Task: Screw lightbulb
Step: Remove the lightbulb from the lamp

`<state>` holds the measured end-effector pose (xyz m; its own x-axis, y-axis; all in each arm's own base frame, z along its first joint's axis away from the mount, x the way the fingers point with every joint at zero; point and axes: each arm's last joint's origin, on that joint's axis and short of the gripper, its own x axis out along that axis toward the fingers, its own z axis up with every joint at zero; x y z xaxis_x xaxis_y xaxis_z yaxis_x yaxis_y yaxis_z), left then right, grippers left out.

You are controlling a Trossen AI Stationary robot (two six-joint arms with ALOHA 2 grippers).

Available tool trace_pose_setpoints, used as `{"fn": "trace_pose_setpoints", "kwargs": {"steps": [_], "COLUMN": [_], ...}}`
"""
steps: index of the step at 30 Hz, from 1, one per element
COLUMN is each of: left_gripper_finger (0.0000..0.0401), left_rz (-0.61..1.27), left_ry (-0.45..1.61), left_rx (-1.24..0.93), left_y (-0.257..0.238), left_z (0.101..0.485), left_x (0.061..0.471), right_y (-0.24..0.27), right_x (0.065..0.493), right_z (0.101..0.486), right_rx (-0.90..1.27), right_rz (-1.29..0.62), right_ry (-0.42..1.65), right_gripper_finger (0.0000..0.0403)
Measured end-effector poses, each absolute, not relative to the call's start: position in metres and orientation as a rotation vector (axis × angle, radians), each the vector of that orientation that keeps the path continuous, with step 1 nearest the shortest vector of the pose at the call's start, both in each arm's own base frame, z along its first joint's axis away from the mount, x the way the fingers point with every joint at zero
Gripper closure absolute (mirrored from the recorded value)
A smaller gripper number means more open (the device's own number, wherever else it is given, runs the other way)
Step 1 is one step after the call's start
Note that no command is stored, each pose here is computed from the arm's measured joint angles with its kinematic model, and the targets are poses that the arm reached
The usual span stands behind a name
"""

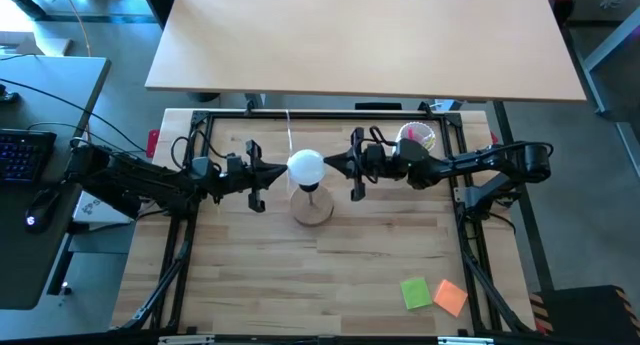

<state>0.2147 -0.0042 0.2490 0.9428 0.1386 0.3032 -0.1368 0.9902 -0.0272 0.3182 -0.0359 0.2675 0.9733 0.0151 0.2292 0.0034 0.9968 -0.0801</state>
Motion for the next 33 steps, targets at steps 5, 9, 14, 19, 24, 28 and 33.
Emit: {"fn": "trace_pose_setpoints", "kwargs": {"steps": [5, 9, 14, 19, 24, 28, 33], "left_gripper_finger": [0.0401, 0.0401, 0.0401, 0.0401, 0.0401, 0.0401, 0.0401], "left_rz": [0.133, 0.132, 0.12, 0.116, 0.104, 0.108, 0.187], "left_ry": [-0.309, -0.302, -0.291, -0.294, -0.296, -0.294, -0.251], "left_rx": [-0.005, -0.004, -0.001, -0.003, 0.006, 0.019, 0.015], "left_y": [-0.004, -0.005, -0.005, -0.007, -0.009, -0.009, -0.007], "left_z": [0.249, 0.248, 0.247, 0.247, 0.247, 0.248, 0.245], "left_x": [0.215, 0.215, 0.215, 0.215, 0.215, 0.214, 0.214], "right_y": [-0.037, -0.038, -0.038, -0.04, -0.043, -0.044, -0.034], "right_x": [0.319, 0.319, 0.319, 0.319, 0.32, 0.319, 0.312], "right_z": [0.267, 0.267, 0.267, 0.265, 0.255, 0.257, 0.267], "right_rx": [-0.075, -0.071, -0.062, -0.051, -0.085, -0.126, -0.2], "right_rz": [-0.04, -0.078, -0.079, -0.122, -0.242, -0.322, -0.356], "right_ry": [-0.225, -0.222, -0.221, -0.205, -0.125, -0.115, -0.09], "right_gripper_finger": [0.0402, 0.0402, 0.0402, 0.0402, 0.0402, 0.0402, 0.0402]}}
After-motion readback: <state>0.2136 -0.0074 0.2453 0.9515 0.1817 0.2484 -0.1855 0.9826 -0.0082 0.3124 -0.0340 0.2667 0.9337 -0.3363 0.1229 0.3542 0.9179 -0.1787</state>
